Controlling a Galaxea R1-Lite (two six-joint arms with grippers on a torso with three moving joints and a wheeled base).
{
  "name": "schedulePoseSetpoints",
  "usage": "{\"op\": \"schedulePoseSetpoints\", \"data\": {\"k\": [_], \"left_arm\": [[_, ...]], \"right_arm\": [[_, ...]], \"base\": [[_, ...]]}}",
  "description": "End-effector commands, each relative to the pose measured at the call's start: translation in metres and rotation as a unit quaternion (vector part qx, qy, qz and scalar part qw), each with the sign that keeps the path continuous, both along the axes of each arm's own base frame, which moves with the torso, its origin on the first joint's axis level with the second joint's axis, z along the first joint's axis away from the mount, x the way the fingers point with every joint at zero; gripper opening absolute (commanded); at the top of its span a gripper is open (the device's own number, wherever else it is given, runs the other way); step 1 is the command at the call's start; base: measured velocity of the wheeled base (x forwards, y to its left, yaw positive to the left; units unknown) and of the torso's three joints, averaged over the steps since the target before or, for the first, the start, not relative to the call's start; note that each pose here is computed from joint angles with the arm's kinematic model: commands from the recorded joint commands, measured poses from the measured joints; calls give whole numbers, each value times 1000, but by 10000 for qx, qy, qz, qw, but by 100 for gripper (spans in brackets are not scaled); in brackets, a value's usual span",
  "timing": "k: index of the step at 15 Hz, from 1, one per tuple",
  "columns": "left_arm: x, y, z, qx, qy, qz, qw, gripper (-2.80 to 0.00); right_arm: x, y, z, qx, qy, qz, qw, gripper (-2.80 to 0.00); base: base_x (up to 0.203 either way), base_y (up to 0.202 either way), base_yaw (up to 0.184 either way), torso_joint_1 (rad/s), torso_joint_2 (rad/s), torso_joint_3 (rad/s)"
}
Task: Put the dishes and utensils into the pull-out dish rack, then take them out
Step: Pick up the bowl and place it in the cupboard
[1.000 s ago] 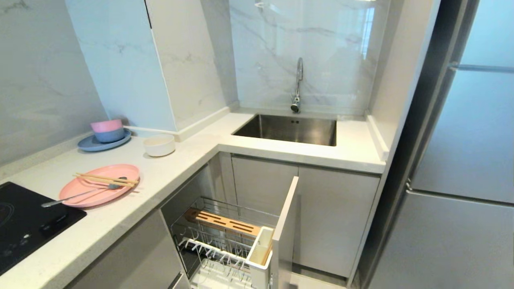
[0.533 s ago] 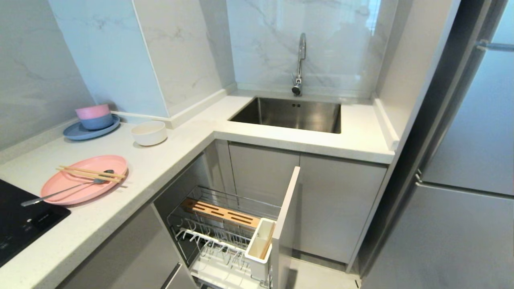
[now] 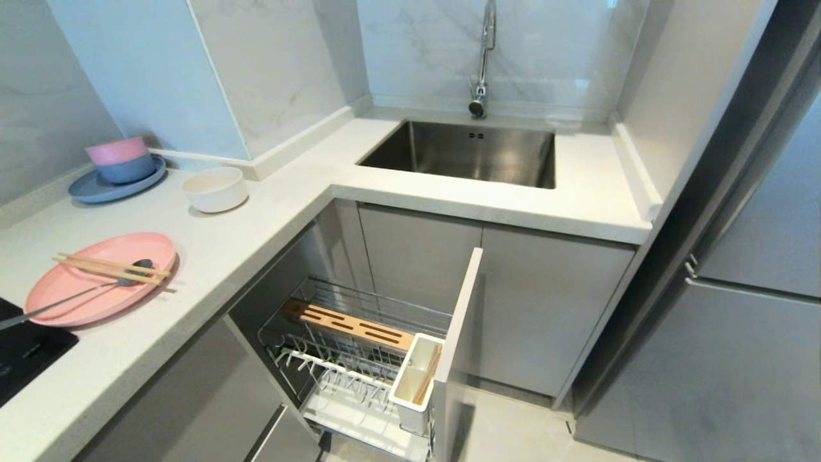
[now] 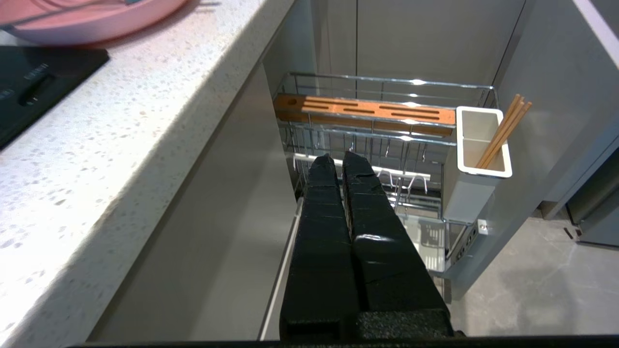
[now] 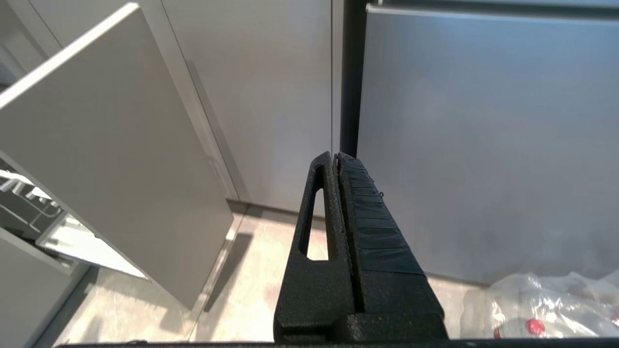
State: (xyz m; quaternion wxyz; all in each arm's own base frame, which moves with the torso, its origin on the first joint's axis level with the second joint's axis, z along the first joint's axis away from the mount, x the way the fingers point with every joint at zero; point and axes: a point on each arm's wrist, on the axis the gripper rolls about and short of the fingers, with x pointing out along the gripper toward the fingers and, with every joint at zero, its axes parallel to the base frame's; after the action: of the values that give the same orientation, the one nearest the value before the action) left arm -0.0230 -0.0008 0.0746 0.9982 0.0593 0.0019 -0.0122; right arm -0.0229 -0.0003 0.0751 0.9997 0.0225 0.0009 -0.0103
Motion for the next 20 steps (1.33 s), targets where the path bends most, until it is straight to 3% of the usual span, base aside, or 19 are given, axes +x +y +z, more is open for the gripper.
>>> {"op": "schedulePoseSetpoints", "data": {"k": [1, 7, 20], "left_arm": [[0, 0, 0, -26, -1, 5, 10000, -280], [0, 0, 0, -206, 4, 53, 9998, -280], [0, 0, 0, -225, -4, 57, 9997, -280]], "right_arm": [[0, 0, 0, 5, 11, -4, 10000, -280], [0, 0, 0, -1, 11, -1, 10000, -280], [0, 0, 0, 2, 11, -3, 10000, -280]], "base": [[0, 0, 0, -2, 5, -197], [0, 0, 0, 3, 3, -194], [0, 0, 0, 3, 3, -194]]}}
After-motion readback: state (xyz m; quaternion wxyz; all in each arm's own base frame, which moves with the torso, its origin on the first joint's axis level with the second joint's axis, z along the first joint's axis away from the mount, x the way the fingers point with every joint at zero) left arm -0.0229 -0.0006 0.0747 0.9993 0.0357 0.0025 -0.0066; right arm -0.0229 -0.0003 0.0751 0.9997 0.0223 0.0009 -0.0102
